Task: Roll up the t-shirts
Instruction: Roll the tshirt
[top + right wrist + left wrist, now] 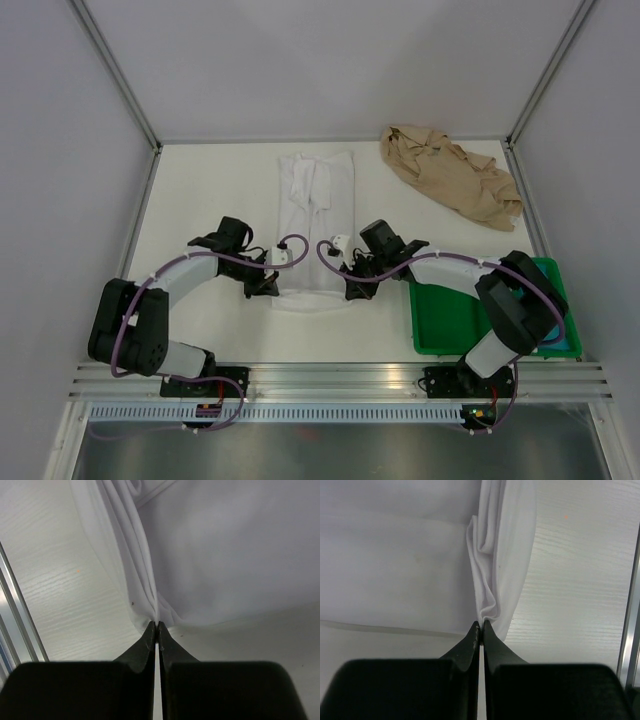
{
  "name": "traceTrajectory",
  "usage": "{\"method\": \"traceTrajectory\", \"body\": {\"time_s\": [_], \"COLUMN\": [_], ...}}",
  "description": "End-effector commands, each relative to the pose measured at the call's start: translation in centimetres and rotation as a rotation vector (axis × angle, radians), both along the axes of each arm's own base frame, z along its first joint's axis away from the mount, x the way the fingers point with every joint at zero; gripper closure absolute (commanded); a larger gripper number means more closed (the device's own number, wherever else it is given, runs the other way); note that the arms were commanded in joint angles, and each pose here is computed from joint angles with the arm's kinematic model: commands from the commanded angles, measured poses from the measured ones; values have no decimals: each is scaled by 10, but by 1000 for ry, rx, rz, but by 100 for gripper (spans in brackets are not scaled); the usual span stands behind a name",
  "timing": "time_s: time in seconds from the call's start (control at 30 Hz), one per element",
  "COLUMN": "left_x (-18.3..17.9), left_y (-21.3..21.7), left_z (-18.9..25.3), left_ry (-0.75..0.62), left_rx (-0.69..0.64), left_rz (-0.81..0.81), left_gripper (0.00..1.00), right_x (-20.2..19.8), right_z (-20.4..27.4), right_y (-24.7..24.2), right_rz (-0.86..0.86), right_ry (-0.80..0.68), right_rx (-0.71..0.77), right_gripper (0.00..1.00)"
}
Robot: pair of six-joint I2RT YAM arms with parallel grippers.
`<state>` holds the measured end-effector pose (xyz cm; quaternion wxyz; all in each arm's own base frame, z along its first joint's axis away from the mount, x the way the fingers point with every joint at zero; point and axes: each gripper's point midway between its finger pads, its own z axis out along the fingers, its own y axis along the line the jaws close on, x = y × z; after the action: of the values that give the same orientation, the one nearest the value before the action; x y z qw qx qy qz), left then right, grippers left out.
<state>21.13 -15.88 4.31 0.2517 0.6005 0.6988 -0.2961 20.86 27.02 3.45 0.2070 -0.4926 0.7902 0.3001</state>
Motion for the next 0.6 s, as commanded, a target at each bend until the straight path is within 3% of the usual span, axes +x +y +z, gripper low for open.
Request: {"method": "traceTrajectory", "body": {"time_s": [0.0, 0.13, 0.17, 0.27, 0.57], "left_x": [19, 24, 24, 29, 31], "left_y": [-8, -7, -7, -6, -1], "left_z": [10, 10, 10, 9, 7], "left_ry": [-30, -32, -32, -39, -21], "left_rx": [-41, -33, -33, -28, -9], "left_rz": [38, 59, 61, 90, 145], "left_gripper": [98, 98, 98, 98, 98], "right_x": [11, 23, 26, 34, 21], "right_z": [21, 27, 30, 36, 47], "right_y": [25, 29, 30, 27, 17], "right_rz": [-12, -77, -99, -155, -208], "right_ry": [11, 19, 26, 34, 81], "right_rx": [116, 147, 162, 186, 304], "right_gripper": [95, 86, 74, 66, 48]}}
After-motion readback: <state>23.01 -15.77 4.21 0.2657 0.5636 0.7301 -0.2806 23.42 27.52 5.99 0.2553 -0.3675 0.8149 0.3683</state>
